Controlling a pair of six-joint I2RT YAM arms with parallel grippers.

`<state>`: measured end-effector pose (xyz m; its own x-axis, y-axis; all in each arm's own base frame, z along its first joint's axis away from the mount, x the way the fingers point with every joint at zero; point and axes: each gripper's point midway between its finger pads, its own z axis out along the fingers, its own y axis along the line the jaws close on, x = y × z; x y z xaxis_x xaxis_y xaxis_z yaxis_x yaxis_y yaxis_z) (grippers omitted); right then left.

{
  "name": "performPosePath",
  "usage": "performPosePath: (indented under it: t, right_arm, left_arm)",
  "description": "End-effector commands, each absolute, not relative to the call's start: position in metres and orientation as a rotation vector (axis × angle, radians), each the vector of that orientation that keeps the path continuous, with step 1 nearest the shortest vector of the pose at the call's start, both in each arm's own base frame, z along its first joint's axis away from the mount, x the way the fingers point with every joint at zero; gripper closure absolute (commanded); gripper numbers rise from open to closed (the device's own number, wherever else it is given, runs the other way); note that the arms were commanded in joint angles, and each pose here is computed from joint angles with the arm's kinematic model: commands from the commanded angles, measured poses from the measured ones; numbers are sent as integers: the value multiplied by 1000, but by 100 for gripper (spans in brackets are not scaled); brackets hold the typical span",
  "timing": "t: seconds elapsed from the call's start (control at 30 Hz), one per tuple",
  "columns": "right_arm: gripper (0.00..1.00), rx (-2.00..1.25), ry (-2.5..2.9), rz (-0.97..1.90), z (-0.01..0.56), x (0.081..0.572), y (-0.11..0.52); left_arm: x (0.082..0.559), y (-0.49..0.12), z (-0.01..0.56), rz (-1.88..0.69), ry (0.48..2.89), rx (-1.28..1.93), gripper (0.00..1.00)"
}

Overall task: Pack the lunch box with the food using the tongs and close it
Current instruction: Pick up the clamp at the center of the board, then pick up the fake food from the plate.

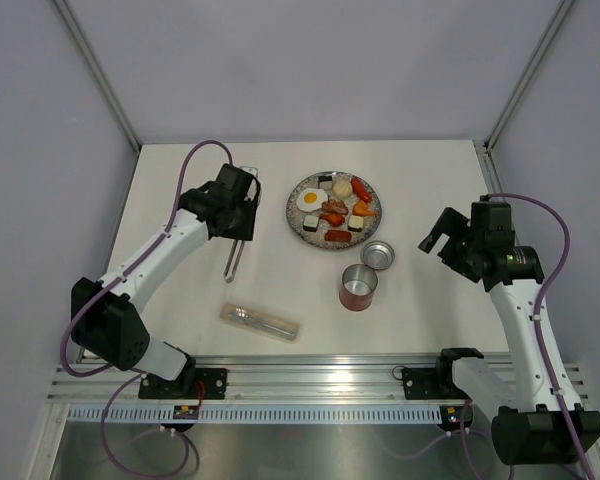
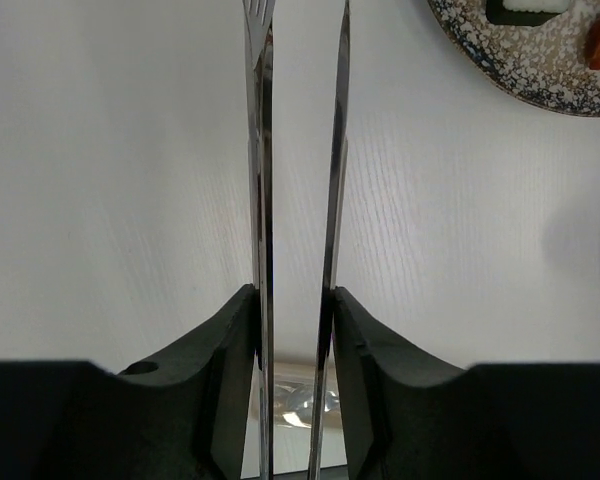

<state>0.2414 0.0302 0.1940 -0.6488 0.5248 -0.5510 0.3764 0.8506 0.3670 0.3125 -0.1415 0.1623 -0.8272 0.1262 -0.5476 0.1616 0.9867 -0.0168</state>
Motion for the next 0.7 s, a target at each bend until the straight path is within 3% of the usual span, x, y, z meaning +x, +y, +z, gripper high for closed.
performPosePath:
  t: [0.0,0.67]
  right_arm:
    - [1,621,2322,291,206,246,30]
    - [1,623,2313,297,209,245,31]
  left_arm:
    - [314,-143,177,-89,2509,179,62]
    - [316,-174,186,-135,2496,264,57]
